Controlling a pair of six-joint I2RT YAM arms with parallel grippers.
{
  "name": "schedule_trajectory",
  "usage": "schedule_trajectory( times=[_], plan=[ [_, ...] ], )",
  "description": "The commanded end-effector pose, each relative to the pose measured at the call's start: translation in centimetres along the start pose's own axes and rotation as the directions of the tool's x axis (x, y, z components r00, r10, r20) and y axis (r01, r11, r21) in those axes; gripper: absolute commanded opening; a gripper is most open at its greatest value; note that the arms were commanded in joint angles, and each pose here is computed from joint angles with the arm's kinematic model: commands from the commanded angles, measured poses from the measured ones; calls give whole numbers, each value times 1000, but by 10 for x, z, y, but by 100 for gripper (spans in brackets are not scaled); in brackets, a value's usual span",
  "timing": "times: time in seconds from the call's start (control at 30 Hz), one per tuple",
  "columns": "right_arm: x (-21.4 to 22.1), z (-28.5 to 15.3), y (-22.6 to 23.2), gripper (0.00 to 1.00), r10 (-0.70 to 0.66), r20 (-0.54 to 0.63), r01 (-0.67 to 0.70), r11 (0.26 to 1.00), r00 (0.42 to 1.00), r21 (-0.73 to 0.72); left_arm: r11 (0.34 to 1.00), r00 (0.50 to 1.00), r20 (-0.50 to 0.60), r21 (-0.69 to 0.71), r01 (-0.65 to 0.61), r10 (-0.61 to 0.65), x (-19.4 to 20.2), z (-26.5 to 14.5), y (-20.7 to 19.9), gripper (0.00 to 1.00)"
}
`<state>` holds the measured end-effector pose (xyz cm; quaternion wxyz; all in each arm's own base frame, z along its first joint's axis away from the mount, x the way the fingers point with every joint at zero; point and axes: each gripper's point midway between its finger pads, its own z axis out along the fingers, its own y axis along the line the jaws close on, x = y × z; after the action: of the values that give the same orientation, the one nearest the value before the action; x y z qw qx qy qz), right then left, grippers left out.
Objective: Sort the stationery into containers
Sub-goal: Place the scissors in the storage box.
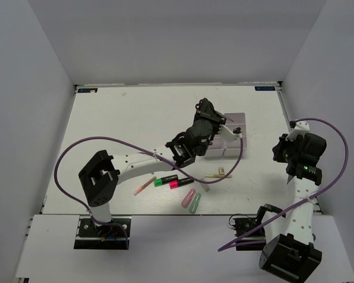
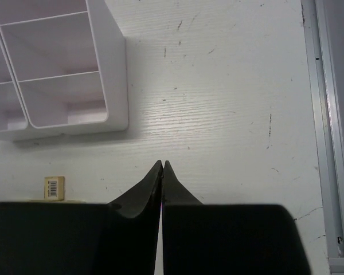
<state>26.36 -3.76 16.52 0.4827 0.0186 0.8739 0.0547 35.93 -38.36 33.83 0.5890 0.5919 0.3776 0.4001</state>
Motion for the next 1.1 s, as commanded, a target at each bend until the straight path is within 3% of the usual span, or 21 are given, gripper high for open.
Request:
schedule_trajectory(
  times=[0.0,1.07],
  plan=[
    [-13,-1,-6,0,23,58,-25,999,998,26,1000,1000,-8,-17,-15,14,5,-3,-3,0],
    [-7,-7,-6,0,137,56,-133,989,989,-69,997,993,-98,39,-61,64,32,27,-93,0]
  ],
)
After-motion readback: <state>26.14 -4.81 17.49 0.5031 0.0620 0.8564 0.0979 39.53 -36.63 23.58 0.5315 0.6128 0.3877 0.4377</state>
